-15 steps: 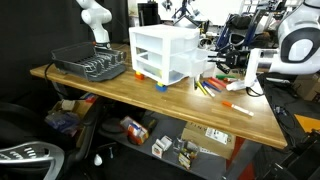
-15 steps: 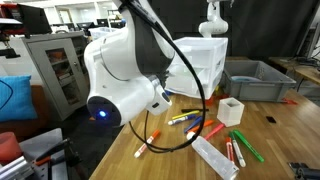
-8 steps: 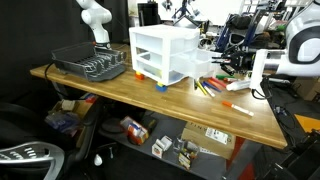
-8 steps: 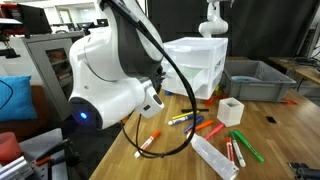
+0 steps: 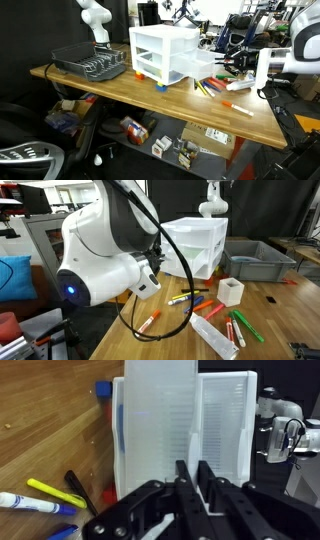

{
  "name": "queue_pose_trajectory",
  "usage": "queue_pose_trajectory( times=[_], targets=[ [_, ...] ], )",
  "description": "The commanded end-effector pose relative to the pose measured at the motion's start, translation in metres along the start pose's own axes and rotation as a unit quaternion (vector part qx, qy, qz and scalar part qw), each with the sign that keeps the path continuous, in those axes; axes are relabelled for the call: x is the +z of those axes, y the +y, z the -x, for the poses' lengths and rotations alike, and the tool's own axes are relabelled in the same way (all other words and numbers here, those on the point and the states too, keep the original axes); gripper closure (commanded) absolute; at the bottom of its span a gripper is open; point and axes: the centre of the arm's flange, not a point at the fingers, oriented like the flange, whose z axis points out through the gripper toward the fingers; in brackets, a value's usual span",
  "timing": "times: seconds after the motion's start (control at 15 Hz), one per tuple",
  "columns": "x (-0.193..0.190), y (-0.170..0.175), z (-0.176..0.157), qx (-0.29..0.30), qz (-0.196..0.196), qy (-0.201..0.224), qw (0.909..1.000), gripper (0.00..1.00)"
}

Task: Open the second drawer of the cabinet

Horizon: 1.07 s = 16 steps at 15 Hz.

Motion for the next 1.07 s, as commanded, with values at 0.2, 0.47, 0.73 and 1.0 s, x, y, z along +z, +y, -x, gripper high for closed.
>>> queue_pose_trajectory(
  times=[0.2,0.47,0.73,1.0],
  targets=[
    [-0.017,-0.010,-0.004,-0.009,0.029,0.020,0.9993,0.96],
    [-0.021,-0.020,-0.008,-0.014,0.040,0.018,0.9990,0.53],
    [-0.025,-0.041,0.001,0.000,0.038,-0.022,0.9990,0.23],
    [-0.035,-0.069,0.023,0.046,0.089,-0.073,0.9923,0.01]
  ],
)
